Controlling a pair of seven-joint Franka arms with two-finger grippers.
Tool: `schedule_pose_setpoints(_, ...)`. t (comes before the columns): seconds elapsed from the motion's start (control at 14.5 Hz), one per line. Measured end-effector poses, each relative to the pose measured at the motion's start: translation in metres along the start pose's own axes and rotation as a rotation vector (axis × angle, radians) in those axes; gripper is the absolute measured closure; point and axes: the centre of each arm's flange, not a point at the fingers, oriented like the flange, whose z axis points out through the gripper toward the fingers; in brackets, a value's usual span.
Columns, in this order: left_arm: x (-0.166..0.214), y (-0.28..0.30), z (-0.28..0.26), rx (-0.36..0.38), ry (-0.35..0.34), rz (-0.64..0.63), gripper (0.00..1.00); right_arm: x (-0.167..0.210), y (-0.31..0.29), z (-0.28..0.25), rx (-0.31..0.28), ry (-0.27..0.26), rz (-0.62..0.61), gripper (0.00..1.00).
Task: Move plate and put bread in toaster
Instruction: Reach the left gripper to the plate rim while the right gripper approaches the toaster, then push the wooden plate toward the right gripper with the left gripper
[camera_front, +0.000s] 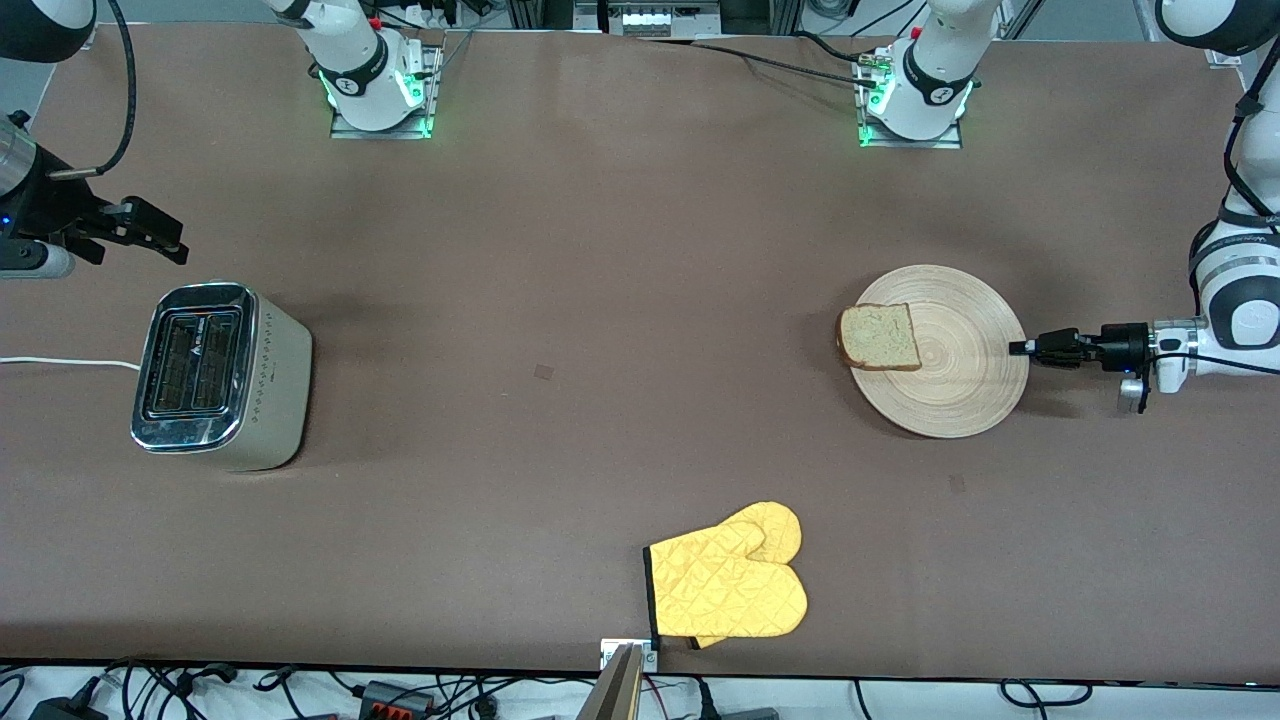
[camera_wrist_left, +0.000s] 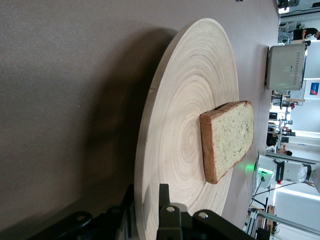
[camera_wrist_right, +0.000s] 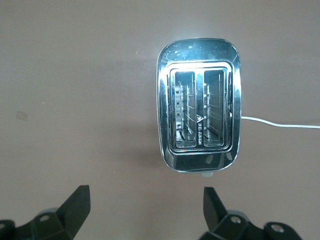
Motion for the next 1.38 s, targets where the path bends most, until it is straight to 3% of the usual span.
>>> schedule_pose_setpoints(0.48, -0.002, -0.009, 0.012, -0.02, -0.011, 0.02, 0.78, 0.005, -0.016, 0.012, 0.001, -0.023, -0.027, 0.0)
schedule_pose_setpoints(0.69, -0.002, -0.008, 0.012, -0.022, -0.013, 0.023, 0.82, 0.019, -0.054, 0.042, -0.003, -0.054, -0.026, 0.0)
schedule_pose_setpoints(0.83, -0.001, -0.004, 0.011, -0.048, -0.012, 0.025, 0.91, 0.025, -0.094, 0.059, -0.01, -0.06, 0.008, 0.0)
schedule_pose_setpoints(1.17, -0.001, -0.003, 0.013, -0.058, -0.019, 0.024, 0.91, 0.032, -0.141, 0.088, -0.018, -0.071, -0.002, 0.0)
schedule_pose_setpoints(1.38, 0.0, 0.007, 0.019, -0.109, -0.052, -0.031, 0.91, 0.038, -0.16, 0.11, -0.023, -0.079, -0.024, 0.0)
